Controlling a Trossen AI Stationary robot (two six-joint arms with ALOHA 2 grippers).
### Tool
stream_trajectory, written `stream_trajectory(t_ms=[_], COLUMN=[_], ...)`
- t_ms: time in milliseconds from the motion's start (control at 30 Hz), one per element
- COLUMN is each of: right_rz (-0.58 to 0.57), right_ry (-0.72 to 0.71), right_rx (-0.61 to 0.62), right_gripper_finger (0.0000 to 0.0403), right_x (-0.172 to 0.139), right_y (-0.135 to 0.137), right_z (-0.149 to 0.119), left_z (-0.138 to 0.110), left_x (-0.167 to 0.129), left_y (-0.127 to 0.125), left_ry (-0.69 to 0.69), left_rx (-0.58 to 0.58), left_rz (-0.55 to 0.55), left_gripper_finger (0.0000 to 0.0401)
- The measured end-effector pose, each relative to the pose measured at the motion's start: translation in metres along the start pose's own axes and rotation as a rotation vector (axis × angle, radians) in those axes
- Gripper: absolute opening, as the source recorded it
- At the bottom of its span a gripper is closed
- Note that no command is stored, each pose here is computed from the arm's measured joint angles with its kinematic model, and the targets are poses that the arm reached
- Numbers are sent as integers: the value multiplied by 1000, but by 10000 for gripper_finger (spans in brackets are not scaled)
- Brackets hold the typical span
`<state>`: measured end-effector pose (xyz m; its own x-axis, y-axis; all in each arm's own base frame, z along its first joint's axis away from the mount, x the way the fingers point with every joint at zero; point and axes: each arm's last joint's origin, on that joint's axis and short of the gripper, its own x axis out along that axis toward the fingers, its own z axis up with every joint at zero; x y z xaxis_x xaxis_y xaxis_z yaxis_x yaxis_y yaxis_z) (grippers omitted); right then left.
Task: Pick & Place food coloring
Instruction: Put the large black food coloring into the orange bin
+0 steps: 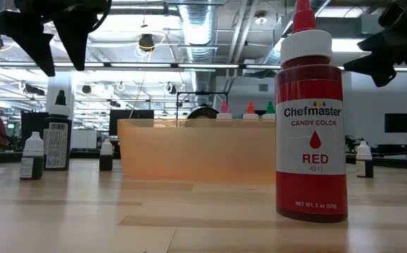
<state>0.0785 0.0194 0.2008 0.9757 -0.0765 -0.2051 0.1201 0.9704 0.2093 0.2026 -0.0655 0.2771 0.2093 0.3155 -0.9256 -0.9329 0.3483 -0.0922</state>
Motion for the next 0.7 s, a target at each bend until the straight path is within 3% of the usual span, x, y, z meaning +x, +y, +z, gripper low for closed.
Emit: stream_trajectory(t_ms=[333, 700], right_rz=[0, 4], right_ry=[0, -10], right_rx=[2, 6], right_gripper_finger=[240, 240], right_x=[0, 0], right_y=[0, 0], right_z=[0, 1], left_z=[-15, -12], left_x=[33, 40], left_y=[4, 5], left_ry=[107, 78], left_rx=[-90, -81], left_rz=[11, 5], left_gripper_finger=[304, 304])
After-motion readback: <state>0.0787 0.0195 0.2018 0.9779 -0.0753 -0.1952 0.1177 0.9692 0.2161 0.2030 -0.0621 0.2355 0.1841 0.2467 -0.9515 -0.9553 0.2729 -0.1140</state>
